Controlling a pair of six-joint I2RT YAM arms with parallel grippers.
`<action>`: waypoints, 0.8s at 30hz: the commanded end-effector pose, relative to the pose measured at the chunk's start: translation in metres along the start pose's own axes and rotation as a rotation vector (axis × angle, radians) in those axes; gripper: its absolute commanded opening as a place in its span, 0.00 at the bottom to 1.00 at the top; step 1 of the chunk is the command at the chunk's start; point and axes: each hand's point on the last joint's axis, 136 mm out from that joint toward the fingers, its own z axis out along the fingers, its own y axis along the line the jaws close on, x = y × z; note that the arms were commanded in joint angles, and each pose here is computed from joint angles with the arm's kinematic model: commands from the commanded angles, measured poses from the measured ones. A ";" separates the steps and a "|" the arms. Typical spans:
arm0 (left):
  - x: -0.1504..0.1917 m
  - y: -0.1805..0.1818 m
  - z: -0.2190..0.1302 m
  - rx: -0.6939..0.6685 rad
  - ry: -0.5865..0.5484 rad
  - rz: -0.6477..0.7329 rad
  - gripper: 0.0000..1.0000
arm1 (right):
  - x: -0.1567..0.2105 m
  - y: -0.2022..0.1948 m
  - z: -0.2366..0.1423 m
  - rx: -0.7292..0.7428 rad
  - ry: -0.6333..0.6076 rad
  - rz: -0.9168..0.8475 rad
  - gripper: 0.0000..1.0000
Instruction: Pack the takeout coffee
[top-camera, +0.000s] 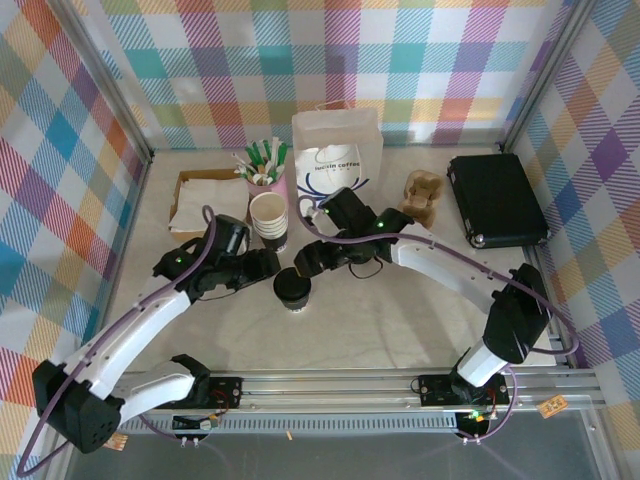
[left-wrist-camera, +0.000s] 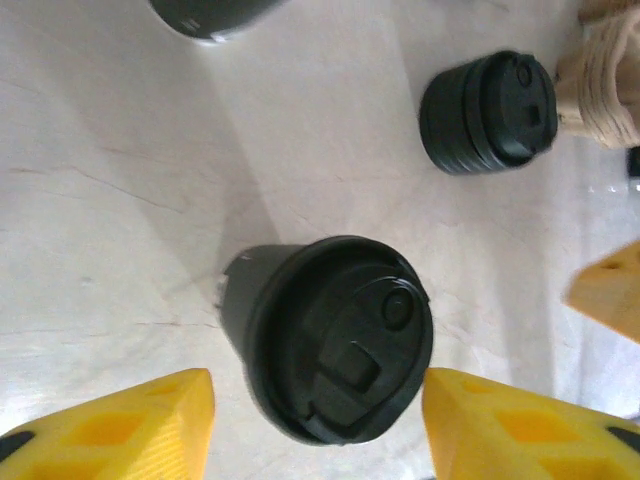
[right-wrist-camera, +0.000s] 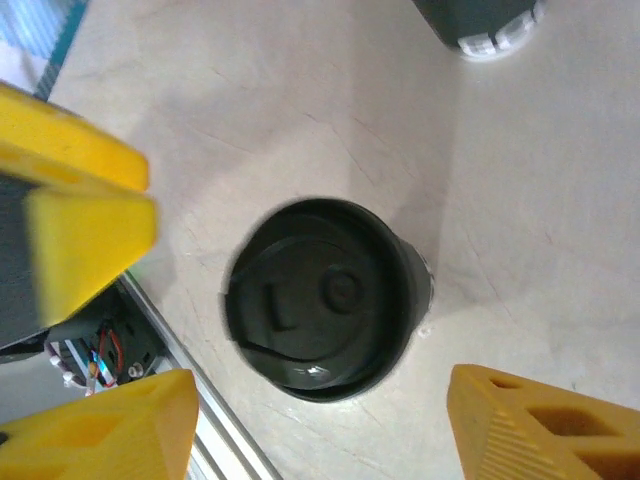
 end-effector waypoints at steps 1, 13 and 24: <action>0.003 0.044 -0.018 -0.190 -0.038 0.020 0.64 | 0.006 0.000 -0.004 0.089 0.069 -0.178 0.79; 0.027 0.098 -0.056 -0.355 -0.077 -0.017 0.93 | 0.011 0.016 0.024 0.155 0.179 -0.340 0.98; 0.041 0.114 -0.070 -0.373 -0.093 -0.052 1.00 | 0.020 0.017 0.049 0.211 0.278 -0.409 0.97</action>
